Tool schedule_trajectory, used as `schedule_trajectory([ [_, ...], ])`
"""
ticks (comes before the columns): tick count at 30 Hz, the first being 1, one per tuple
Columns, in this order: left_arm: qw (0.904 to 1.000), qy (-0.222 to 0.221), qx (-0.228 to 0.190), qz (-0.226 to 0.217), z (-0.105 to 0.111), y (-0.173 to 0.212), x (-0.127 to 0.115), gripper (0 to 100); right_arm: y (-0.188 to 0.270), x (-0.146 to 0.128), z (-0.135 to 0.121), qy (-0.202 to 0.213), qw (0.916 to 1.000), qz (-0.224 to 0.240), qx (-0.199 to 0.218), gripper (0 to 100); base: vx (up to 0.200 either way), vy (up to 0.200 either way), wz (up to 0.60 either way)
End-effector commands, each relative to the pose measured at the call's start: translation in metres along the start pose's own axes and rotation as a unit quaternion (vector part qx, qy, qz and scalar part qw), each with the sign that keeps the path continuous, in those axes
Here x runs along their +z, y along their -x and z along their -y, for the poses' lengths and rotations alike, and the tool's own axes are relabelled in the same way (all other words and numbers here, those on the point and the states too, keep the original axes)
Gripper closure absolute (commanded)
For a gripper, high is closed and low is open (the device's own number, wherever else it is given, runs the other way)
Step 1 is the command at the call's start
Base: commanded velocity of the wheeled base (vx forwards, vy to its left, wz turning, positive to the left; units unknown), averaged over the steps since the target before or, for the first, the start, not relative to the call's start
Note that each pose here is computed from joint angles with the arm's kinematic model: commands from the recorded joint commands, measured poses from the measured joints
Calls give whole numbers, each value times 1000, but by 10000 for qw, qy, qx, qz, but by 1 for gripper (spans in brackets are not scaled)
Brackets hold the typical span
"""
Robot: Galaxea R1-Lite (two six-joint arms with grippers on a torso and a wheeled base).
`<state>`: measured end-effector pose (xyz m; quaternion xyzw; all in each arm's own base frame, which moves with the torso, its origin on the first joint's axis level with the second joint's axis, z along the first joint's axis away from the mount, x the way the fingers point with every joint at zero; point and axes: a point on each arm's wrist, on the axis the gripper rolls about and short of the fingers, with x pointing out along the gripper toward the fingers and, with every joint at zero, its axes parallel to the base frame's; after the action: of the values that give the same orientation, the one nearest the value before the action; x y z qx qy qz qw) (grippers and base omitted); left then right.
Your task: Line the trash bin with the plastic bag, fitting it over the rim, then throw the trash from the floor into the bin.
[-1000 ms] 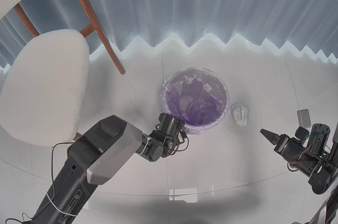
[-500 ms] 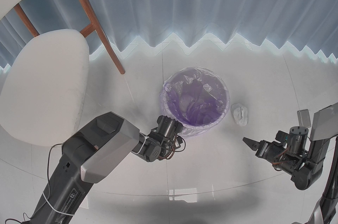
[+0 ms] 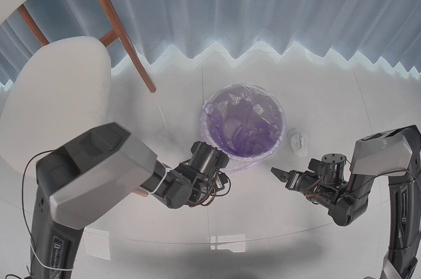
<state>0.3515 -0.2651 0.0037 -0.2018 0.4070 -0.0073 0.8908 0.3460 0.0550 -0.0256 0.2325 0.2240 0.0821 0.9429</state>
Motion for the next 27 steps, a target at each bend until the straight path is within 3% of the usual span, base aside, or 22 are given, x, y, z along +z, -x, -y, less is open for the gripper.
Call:
schedule_trajectory([
  [1,9984,305,-388,284,0,73,22,0,-31,5,1,-22,10000,-64,-23,0,0,0,0],
  [7,9975,406,-436,387,-30,131,30,0,-52,7,6,-54,9999,-106,-86,0,0,0,0],
  [9,9975,406,-436,387,-30,131,30,0,-52,7,6,-54,9999,-106,-86,0,0,0,0],
  [10,9954,534,-568,552,-50,162,38,0,-62,12,15,-54,9999,-28,-156,0,0,0,0],
  [16,9888,694,-1073,775,-73,211,39,0,-78,29,29,-132,9994,86,-302,0,0,0,0],
  [27,9851,670,-1142,1100,-99,217,30,0,-100,57,31,-143,9991,248,-304,0,0,0,0],
])
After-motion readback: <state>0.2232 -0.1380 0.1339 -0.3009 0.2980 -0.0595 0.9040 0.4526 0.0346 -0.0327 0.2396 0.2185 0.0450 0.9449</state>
